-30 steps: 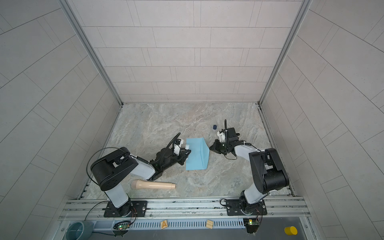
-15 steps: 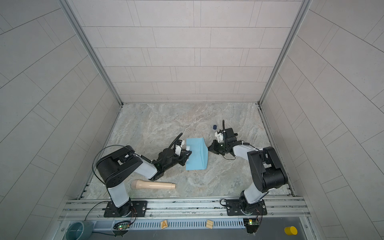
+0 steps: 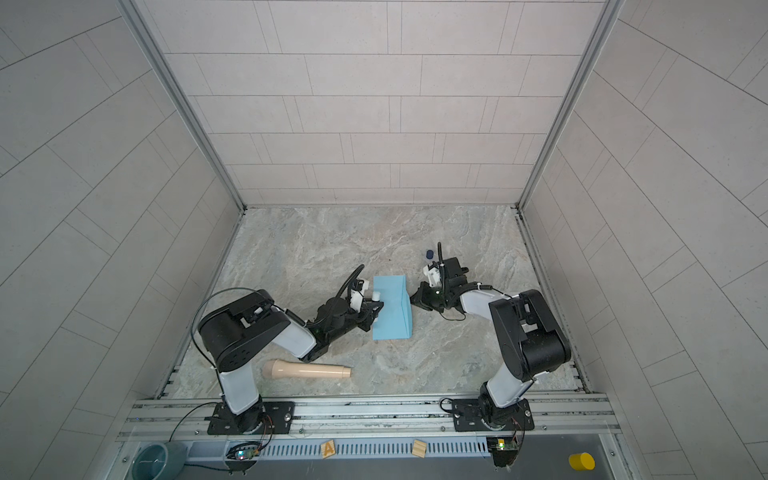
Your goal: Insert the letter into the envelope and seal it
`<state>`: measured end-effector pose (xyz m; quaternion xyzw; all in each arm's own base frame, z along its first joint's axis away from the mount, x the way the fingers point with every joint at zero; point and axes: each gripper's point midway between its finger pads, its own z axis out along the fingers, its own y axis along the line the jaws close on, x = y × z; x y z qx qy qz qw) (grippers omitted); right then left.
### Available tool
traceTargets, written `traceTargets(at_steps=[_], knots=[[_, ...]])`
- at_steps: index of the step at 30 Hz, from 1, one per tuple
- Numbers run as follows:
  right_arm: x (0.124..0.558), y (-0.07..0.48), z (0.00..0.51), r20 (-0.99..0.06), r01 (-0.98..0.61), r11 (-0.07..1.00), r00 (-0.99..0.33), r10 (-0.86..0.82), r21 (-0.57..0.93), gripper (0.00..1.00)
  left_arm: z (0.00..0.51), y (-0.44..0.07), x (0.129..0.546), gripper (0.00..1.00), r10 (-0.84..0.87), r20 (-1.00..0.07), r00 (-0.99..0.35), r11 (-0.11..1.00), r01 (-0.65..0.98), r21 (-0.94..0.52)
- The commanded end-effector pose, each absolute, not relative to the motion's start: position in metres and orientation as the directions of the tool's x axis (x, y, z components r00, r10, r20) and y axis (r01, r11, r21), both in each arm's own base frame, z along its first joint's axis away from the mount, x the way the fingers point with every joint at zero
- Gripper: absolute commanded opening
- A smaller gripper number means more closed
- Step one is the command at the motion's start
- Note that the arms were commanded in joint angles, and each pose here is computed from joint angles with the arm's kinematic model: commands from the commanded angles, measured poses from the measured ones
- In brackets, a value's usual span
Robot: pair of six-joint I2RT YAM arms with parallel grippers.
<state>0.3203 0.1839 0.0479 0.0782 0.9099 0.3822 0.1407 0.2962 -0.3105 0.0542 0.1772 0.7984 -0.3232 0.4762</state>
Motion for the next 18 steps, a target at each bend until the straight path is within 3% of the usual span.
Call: traceTargets(at_steps=[1, 18], knots=[[0.320, 0.192, 0.046, -0.190, 0.034, 0.688, -0.950, 0.247, 0.725, 0.00, 0.062, -0.316, 0.299, 0.00, -0.049, -0.886, -0.461, 0.719, 0.599, -0.352], [0.313, 0.218, 0.024, -0.162, 0.023, 0.702, -0.967, 0.196, 0.711, 0.00, 0.064, -0.315, 0.299, 0.00, -0.049, -0.887, -0.460, 0.722, 0.597, -0.350]])
